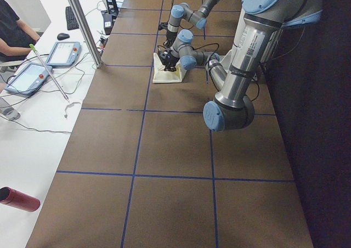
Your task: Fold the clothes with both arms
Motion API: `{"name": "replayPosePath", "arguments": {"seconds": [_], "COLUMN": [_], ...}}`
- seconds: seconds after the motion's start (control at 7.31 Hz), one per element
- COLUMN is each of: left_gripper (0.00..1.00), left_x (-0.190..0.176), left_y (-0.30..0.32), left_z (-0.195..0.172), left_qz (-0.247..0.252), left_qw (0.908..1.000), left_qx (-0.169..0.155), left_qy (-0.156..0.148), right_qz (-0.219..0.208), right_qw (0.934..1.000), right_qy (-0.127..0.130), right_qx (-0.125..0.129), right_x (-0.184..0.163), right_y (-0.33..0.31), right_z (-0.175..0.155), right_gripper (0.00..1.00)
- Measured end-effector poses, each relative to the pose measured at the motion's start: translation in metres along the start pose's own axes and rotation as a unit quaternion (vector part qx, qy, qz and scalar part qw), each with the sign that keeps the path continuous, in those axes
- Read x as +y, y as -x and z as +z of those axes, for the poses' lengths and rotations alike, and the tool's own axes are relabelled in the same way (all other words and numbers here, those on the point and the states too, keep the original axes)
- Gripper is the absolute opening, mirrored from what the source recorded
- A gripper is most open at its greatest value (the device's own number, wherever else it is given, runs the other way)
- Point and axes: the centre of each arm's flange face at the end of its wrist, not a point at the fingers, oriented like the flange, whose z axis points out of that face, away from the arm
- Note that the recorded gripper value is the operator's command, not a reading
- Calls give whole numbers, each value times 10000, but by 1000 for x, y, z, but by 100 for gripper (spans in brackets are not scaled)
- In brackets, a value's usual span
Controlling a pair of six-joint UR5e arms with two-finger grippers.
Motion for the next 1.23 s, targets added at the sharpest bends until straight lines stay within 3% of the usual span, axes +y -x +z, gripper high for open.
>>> {"name": "replayPosePath", "arguments": {"seconds": [0.27, 0.55, 0.68, 0.96, 1.23], "left_gripper": [0, 0, 0, 0, 0], "left_x": [14, 54, 75, 106, 121], "left_y": [7, 15, 19, 28, 47], "left_z": [23, 31, 32, 22, 16], "left_qz": [81, 236, 315, 533, 979], "left_qw": [9997, 9981, 9966, 9884, 9791], "left_qx": [169, 268, 271, 164, 51], "left_qy": [179, 510, 718, 1415, 1783], "right_qz": [7, 10, 14, 26, 31], "right_qw": [10000, 10000, 10000, 10000, 10000], "right_qy": [5, 6, 6, 8, 9], "right_qx": [-22, -27, -28, -34, -40], "right_x": [1, 1, 1, 1, 1], "right_y": [2, 3, 3, 3, 4], "right_z": [-2, -2, -2, -3, -3], "right_gripper": [0, 0, 0, 0, 0]}}
